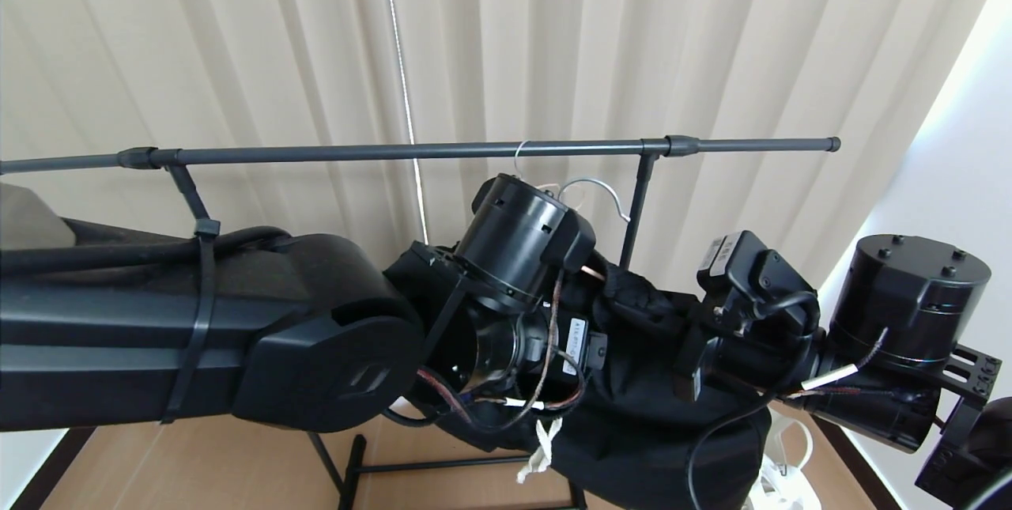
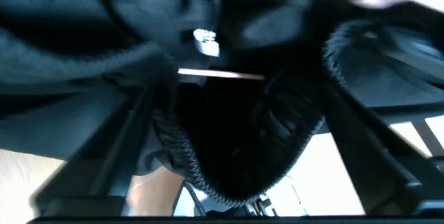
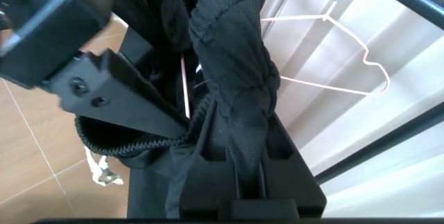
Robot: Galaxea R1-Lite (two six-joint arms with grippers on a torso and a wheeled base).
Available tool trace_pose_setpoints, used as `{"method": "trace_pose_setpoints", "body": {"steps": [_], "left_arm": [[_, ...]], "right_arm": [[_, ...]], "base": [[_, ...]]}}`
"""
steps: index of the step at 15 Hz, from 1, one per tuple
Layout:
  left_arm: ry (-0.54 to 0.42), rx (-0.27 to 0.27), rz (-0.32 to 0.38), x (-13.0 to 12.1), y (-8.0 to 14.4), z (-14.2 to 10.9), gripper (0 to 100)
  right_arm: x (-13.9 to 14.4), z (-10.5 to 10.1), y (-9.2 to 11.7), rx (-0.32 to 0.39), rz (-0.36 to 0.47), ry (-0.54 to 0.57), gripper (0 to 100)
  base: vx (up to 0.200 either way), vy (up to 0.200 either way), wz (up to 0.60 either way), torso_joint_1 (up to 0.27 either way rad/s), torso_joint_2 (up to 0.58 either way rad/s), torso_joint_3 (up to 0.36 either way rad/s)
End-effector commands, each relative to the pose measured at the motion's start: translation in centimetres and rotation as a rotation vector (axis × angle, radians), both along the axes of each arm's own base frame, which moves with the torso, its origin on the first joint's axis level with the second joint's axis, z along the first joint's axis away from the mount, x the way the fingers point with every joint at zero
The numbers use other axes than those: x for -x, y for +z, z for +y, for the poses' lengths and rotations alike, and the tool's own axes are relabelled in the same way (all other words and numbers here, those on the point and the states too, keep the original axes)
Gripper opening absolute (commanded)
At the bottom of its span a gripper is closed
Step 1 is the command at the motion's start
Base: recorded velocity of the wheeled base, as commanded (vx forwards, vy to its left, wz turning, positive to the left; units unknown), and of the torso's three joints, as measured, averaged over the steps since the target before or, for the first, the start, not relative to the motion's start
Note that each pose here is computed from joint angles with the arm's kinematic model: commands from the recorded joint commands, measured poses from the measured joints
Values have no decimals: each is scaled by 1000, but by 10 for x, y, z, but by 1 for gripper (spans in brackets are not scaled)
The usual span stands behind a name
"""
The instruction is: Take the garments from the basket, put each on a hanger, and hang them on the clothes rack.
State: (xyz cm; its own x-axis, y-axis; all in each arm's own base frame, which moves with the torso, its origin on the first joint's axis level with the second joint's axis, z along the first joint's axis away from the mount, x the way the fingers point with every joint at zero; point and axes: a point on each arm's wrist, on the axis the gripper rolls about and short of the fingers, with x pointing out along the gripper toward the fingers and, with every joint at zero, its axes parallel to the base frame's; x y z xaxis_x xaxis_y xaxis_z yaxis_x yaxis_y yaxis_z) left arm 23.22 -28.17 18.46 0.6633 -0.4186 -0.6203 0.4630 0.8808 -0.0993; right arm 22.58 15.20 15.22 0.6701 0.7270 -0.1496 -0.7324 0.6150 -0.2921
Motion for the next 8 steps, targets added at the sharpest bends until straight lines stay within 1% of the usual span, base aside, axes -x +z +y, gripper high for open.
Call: {"method": "trace_pose_setpoints", "body": {"steps": [1, 3, 5, 6, 8], "left_arm": [[-12, 6, -15, 14, 9, 6, 100], [-21, -4, -24, 24, 14, 18, 100], [-47, -39, -39, 39, 16, 39, 100], [-53, -46, -44, 47, 18, 50, 100], [-61, -44, -58, 57, 23, 63, 100]], "right_arm": [[0, 0, 0, 0, 0, 1, 0], [0, 0, 0, 0, 0, 1, 0], [-1, 0, 0, -1, 1, 0, 0], [-2, 1, -2, 2, 8, 2, 0], [-3, 2, -5, 2, 22, 8, 0]], "base": [[0, 0, 0, 0, 0, 0], [0, 0, 0, 0, 0, 0], [0, 0, 0, 0, 0, 0], [0, 0, 0, 0, 0, 0], [0, 0, 0, 0, 0, 0]]}}
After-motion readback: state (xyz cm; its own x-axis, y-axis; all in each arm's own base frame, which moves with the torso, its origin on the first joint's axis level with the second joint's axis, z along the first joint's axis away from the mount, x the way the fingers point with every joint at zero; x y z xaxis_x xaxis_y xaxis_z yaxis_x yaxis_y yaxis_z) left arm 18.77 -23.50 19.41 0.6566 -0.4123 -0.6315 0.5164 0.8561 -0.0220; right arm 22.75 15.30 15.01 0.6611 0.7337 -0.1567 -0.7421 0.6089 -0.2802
